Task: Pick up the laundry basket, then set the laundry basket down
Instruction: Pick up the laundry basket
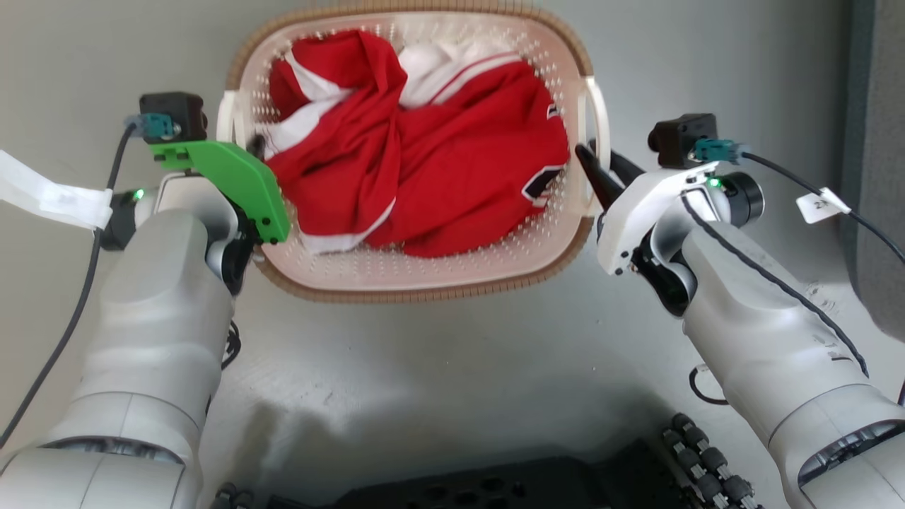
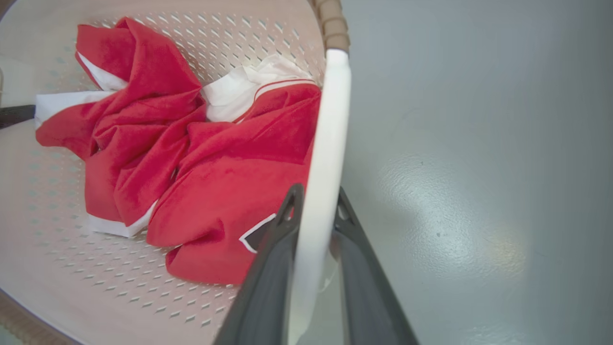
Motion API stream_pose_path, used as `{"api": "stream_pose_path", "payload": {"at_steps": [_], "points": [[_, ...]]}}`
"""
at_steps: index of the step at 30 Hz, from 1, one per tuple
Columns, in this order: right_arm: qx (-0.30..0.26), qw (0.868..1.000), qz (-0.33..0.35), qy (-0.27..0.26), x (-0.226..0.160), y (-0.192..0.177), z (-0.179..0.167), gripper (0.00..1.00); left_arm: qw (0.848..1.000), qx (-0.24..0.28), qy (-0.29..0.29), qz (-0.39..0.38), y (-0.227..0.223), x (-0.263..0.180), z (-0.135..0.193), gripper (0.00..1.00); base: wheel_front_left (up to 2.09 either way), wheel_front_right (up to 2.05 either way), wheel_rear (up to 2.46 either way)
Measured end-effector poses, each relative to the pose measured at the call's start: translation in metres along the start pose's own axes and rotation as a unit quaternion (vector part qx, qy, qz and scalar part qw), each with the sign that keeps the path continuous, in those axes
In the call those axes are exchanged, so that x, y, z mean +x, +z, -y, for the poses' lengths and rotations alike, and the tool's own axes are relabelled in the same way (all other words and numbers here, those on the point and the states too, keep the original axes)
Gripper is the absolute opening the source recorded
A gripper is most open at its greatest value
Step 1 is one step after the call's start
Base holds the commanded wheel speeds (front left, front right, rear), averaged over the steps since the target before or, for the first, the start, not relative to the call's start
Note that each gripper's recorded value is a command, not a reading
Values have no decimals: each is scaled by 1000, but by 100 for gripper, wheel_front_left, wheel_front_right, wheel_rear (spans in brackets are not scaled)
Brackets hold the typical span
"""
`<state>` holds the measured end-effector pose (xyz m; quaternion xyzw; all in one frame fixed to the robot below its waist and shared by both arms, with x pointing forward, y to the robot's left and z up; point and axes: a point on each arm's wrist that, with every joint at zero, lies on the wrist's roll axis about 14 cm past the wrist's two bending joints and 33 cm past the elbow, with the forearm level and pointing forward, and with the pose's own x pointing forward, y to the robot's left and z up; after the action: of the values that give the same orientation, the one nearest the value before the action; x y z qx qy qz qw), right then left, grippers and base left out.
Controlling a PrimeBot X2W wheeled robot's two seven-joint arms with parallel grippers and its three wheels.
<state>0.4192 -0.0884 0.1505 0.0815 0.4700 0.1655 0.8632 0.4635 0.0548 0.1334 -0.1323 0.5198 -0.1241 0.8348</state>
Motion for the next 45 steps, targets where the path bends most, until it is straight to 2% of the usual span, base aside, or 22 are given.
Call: {"api": "stream_pose_path", "payload": {"at_steps": [9,23,28,45], "points": [[-7,999,-41,-3,-19,1,-4,0,999,-23,-1,-37,-9,-26,10,0,0,0,0],[-1,998,-59,-11,-58,20,-16,0,995,-63,-13,-70,-15,-74,31,0,0,0,0],[3,997,-70,-14,-76,17,-21,0,995,-61,-24,-80,-17,-92,42,0,0,0,0],[14,999,-45,-15,-133,33,-42,0,995,-51,-42,-74,-9,-155,68,0,0,0,0]]}}
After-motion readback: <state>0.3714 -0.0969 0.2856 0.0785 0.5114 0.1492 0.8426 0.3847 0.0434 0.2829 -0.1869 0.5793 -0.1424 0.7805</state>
